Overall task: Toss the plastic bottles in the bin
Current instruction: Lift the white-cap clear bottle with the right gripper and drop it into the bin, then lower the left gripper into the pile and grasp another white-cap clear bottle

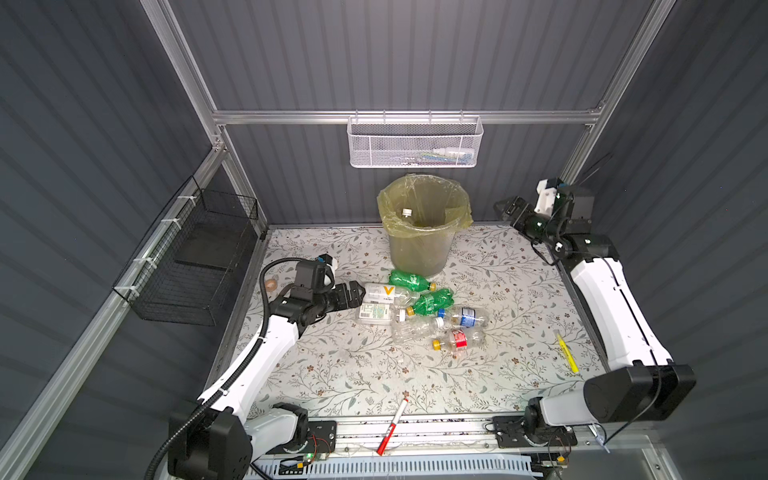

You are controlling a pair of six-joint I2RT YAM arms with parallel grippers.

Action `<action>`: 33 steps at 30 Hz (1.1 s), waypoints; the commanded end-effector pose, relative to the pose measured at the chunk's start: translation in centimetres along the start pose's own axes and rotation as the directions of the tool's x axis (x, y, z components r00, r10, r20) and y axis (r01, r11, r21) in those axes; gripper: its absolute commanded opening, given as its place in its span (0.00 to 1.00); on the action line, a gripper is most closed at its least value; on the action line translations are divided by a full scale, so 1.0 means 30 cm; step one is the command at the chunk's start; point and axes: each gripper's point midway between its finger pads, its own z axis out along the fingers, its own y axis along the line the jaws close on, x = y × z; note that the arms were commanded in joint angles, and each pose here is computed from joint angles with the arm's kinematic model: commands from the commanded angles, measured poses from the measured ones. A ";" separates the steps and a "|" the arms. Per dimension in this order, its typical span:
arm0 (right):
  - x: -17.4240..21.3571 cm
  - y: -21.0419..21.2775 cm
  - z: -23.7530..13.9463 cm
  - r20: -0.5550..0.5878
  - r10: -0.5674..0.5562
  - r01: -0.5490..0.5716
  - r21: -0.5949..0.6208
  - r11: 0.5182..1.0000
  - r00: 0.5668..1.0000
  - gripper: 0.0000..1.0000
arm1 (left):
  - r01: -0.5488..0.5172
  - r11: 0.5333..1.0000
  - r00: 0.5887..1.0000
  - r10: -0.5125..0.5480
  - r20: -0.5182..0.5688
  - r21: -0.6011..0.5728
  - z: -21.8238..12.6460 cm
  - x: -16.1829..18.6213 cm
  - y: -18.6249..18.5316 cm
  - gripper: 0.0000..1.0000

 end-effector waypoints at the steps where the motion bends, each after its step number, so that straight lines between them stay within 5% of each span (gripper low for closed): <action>1: 0.015 -0.028 -0.103 0.069 0.010 -0.010 -0.012 1.000 0.998 0.99 | -0.171 0.985 0.985 0.171 -0.033 0.008 0.014 0.005 -0.080 1.00; 6: 0.212 -0.186 -0.122 -0.006 0.009 -0.009 0.079 0.997 1.000 0.99 | -0.372 0.927 0.920 0.375 -0.115 0.049 0.097 0.080 -0.203 0.98; 12: 0.409 -0.330 -0.148 -0.124 0.012 0.010 0.177 0.984 0.992 0.99 | -0.560 0.817 0.793 0.577 -0.195 0.140 0.208 0.195 -0.338 0.97; 22: 0.449 -0.381 -0.174 -0.140 0.006 0.021 0.195 0.981 0.990 0.99 | -0.743 0.634 0.560 0.765 -0.318 0.216 0.352 0.401 -0.423 0.93; 33: 0.453 -0.385 -0.151 -0.133 0.020 0.003 0.173 0.985 0.991 0.99 | -0.767 0.621 0.526 0.751 -0.400 0.158 0.472 0.446 -0.377 0.83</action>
